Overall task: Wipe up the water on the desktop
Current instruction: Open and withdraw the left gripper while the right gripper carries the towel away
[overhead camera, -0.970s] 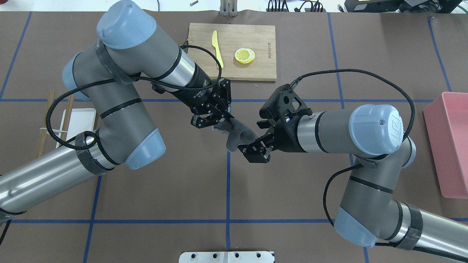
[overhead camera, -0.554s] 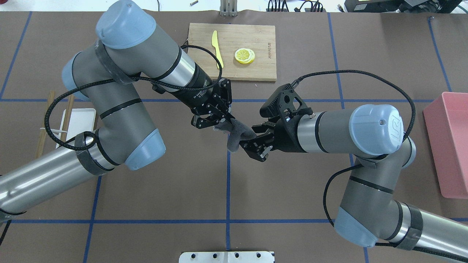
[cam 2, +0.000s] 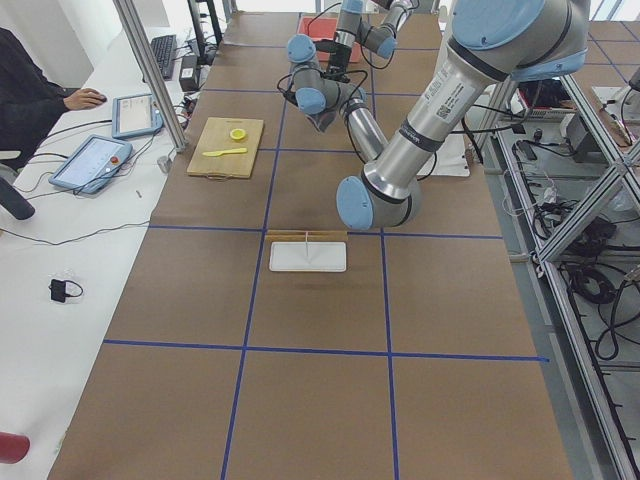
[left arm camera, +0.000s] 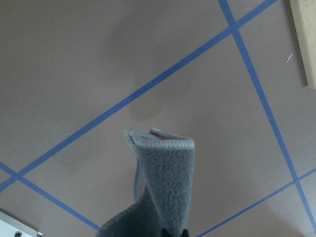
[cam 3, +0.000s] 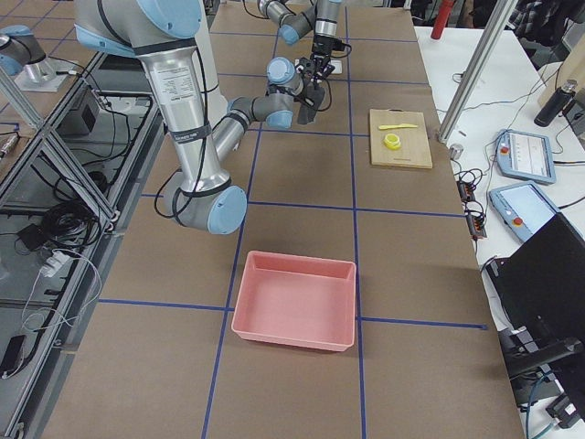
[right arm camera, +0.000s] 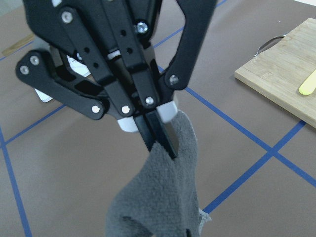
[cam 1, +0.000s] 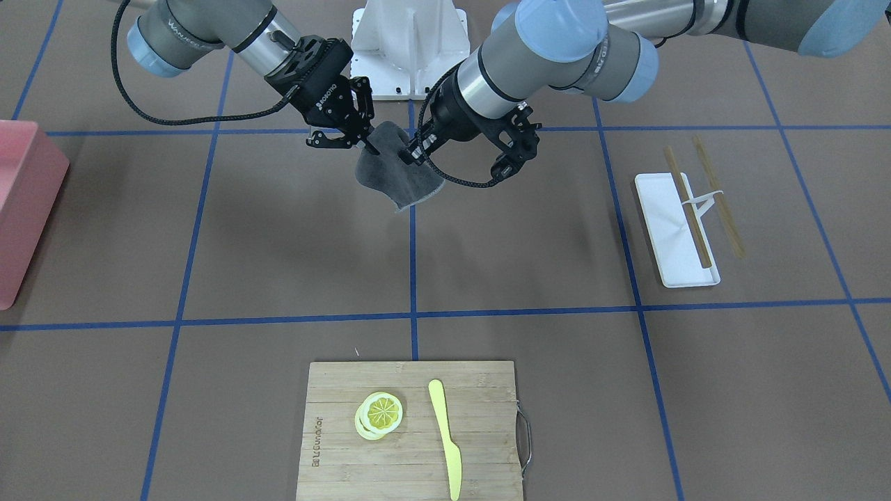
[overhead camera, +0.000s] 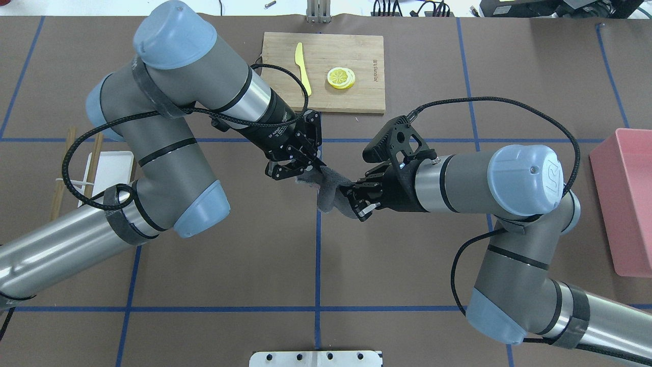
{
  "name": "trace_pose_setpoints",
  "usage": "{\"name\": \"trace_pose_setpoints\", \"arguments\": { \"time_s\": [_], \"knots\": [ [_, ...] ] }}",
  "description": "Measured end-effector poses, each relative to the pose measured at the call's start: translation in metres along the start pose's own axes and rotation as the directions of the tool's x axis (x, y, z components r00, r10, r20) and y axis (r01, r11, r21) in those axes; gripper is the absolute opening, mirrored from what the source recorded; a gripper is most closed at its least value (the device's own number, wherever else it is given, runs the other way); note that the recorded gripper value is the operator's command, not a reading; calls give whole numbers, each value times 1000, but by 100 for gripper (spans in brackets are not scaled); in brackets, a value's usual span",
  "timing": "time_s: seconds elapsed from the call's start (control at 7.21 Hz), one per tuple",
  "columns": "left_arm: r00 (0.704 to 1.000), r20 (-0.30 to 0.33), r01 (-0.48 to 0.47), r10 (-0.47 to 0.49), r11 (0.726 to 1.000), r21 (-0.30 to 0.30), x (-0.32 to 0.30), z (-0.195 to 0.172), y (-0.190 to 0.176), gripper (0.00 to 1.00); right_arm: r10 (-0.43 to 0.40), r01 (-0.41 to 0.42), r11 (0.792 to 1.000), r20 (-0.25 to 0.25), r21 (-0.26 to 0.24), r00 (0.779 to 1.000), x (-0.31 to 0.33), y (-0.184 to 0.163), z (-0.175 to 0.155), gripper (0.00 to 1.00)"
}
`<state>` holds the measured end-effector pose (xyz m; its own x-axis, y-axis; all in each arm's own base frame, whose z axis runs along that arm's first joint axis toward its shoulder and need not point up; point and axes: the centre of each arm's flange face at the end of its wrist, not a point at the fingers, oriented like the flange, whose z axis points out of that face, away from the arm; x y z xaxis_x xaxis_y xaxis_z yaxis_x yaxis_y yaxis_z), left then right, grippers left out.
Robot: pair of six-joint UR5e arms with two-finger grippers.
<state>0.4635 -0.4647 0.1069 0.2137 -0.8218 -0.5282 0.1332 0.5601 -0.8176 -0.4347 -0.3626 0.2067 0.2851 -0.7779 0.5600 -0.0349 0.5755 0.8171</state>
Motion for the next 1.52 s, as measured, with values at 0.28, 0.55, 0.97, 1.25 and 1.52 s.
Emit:
{"name": "trace_pose_setpoints", "arguments": {
  "time_s": [0.28,0.55,0.97,1.25,1.52],
  "knots": [
    [1000,-2,-28,28,1000,2,-1,0,-2,97,25,-25,1000,0,1,1000,0,0,0,0],
    [992,-8,-124,124,992,12,-4,-4,-10,98,56,-56,998,-7,6,998,4,-2,-3,0],
    [948,-66,-301,311,945,131,-1,-79,-75,98,96,-98,995,-117,-7,988,66,-1,-29,0],
    [870,-57,-463,490,851,246,-3,-132,-122,98,153,-178,980,-229,-93,961,134,7,-62,0],
    [803,-14,-553,596,753,356,-9,-173,-164,98,87,-159,966,-327,-201,941,198,30,-97,0]
  ]
}}
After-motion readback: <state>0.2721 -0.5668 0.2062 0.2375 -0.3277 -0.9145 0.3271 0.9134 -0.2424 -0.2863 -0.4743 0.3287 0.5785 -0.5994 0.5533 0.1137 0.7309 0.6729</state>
